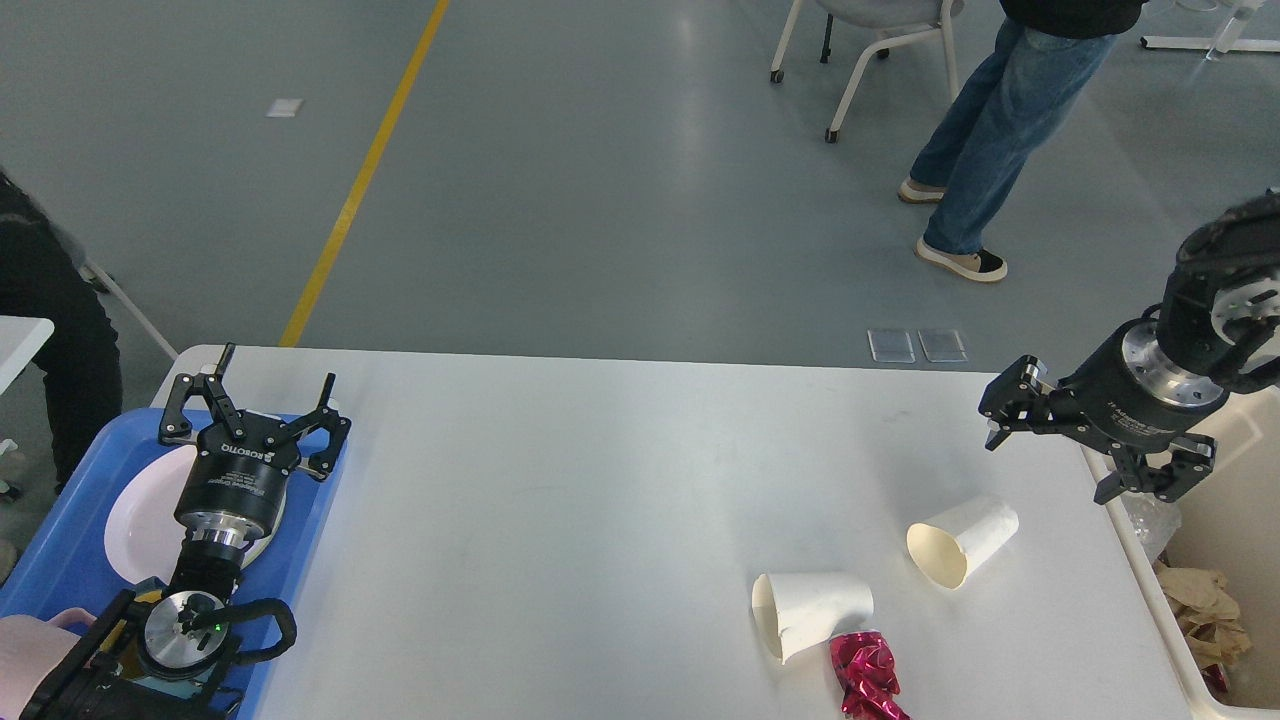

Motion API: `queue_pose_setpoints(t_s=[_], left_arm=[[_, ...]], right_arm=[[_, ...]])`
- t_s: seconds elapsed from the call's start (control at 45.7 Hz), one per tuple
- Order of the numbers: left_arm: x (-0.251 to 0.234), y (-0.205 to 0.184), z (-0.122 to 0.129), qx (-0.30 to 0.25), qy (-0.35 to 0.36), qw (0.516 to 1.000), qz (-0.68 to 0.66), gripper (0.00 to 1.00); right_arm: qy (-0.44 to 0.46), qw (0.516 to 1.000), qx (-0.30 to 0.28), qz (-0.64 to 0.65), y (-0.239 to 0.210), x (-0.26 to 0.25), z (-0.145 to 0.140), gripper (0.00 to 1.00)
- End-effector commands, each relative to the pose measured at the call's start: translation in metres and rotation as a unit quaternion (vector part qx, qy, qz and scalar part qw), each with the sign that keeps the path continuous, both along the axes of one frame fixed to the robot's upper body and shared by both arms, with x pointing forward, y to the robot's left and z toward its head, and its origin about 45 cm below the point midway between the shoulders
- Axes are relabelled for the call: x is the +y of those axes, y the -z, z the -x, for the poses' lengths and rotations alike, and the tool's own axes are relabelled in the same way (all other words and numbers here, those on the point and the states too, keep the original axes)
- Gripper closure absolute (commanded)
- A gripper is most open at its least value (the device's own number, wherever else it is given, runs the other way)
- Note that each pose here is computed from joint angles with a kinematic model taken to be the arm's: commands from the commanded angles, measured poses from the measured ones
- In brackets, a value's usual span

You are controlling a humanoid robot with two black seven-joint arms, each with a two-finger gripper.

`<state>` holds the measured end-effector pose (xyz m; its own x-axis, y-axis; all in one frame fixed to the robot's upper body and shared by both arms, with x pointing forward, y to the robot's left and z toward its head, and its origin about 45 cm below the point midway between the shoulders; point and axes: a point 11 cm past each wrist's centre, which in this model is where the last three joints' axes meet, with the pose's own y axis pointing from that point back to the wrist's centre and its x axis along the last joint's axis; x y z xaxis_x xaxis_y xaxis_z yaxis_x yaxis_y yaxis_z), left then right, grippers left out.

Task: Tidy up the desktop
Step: 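Move the right gripper down to the white cup nearer the bin, then grasp the white cup and lift it toward the bin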

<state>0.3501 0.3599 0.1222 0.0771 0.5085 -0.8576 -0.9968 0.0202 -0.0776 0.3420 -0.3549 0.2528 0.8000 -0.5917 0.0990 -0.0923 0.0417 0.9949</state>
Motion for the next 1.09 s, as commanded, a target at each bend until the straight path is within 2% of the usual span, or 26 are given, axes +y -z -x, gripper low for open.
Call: queue_pose_setpoints(t_s=[0.0,0.175,0.328,0.482,0.81,0.854,0.898,1.007,1.073], left_arm=[[0.000,0.000,0.000,0.000,0.000,1.000,0.000,0.03],[0.000,0.000,0.000,0.000,0.000,1.000,0.000,0.04],[0.000,0.000,0.000,0.000,0.000,1.000,0.000,0.04],[0.000,0.000,0.000,0.000,0.000,1.000,0.000,0.04],[0.000,0.000,0.000,0.000,0.000,1.000,0.000,0.04],[0.000,0.000,0.000,0.000,0.000,1.000,0.000,0.04],[0.000,0.000,0.000,0.000,0.000,1.000,0.000,0.04],[0.000,0.000,0.000,0.000,0.000,1.000,0.000,0.04],[0.000,0.000,0.000,0.000,0.000,1.000,0.000,0.04]], right_arm=[[0.066,0.998,-0.005,-0.022,0.051,-0.011,-0.003,0.00],[0.114,0.992,-0.017,-0.042,0.111,-0.019,-0.005,0.00],[0.113,0.993,-0.030,-0.025,0.155,-0.015,-0.011,0.00],[0.120,0.992,-0.047,-0.008,0.176,-0.015,-0.011,0.00],[0.135,0.989,-0.056,-0.003,0.189,-0.010,-0.006,0.00],[0.137,0.989,-0.059,-0.004,0.188,-0.009,-0.007,0.07],[0.137,0.989,-0.057,-0.006,0.188,-0.008,-0.006,0.21],[0.138,0.989,-0.055,-0.008,0.189,-0.007,-0.005,0.69],[0.139,0.989,-0.055,-0.009,0.190,-0.006,-0.005,0.93]])
